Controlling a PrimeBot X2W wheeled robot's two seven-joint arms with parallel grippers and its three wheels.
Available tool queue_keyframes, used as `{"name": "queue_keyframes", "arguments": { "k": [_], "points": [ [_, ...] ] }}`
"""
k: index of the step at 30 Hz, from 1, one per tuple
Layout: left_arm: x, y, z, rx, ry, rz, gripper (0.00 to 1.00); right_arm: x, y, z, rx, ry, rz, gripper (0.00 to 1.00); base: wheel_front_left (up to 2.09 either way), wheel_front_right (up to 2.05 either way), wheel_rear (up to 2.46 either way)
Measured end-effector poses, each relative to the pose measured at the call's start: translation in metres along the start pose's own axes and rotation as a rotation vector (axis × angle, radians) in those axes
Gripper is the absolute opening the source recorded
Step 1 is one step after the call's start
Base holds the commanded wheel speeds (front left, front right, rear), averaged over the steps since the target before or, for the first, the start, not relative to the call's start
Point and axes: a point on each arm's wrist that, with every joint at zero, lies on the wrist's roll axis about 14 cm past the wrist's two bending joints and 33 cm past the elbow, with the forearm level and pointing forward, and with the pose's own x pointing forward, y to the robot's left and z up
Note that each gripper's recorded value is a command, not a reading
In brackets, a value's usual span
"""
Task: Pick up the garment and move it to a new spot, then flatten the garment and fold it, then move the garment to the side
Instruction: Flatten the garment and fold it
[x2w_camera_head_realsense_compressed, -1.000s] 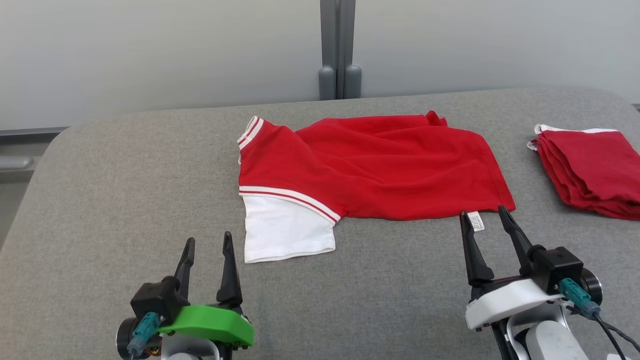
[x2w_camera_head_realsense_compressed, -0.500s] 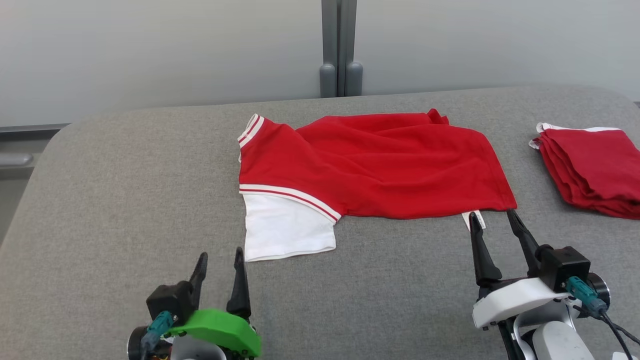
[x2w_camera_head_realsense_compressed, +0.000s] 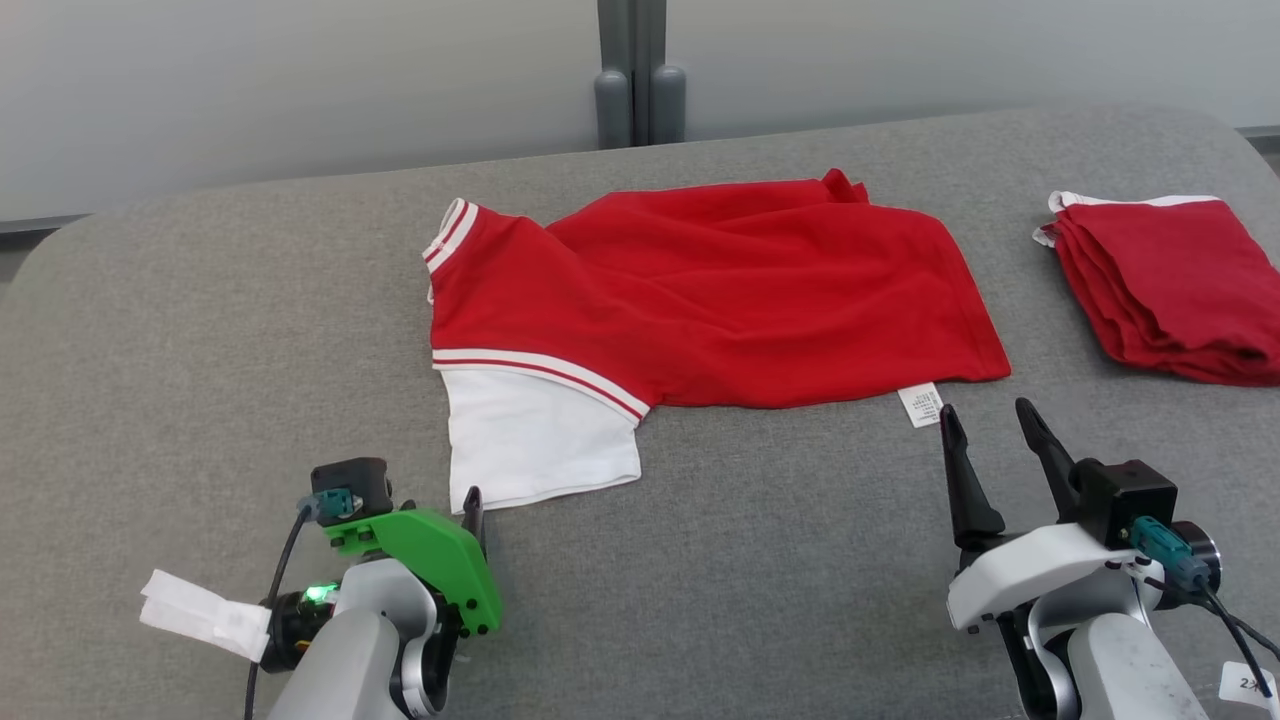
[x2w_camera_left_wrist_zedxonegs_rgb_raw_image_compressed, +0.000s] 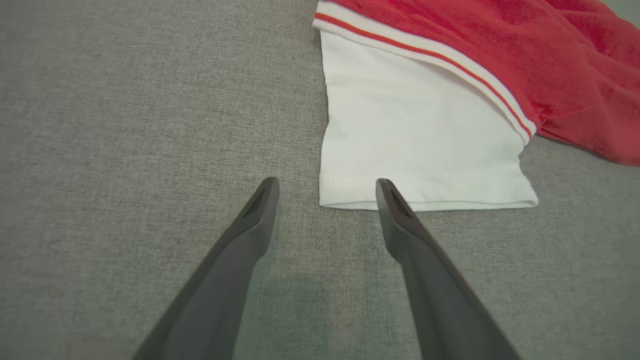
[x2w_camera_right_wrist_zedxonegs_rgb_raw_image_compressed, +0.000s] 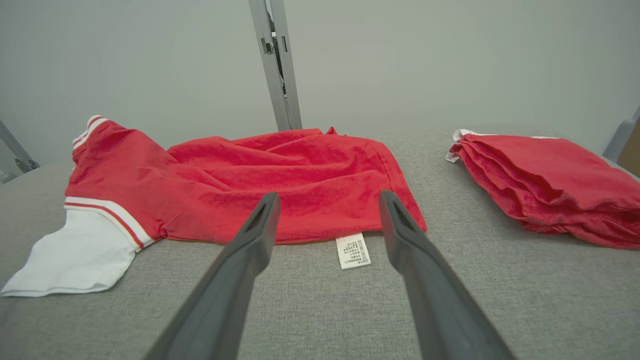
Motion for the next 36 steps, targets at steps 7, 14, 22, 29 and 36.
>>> {"name": "queue_keyframes", "arguments": {
  "k": [7,14,22,29,36],
  "points": [
    [0.019,-0.002,-0.018,0.012,0.11,0.014,1.0,-0.007,-0.019,-0.01,0.002,0.027,-0.057,1.0,0.0,0.0,0.0],
    [0.028,-0.007,-0.022,0.024,0.135,-0.011,0.22,-0.006,-0.04,-0.021,-0.017,0.079,-0.115,1.0,0.0,0.0,0.0],
    [0.027,-0.01,-0.013,0.018,0.069,-0.037,0.0,0.027,-0.071,-0.028,-0.045,0.203,-0.178,1.0,0.0,0.0,0.0],
    [0.024,-0.016,0.013,0.002,-0.043,-0.064,0.0,0.058,-0.079,-0.048,-0.013,0.344,-0.183,1.0,0.0,0.0,0.0],
    [0.025,-0.02,0.031,-0.015,-0.108,-0.077,0.0,0.076,-0.082,-0.081,0.004,0.5,-0.182,1.0,0.0,0.0,0.0]
  ]
}}
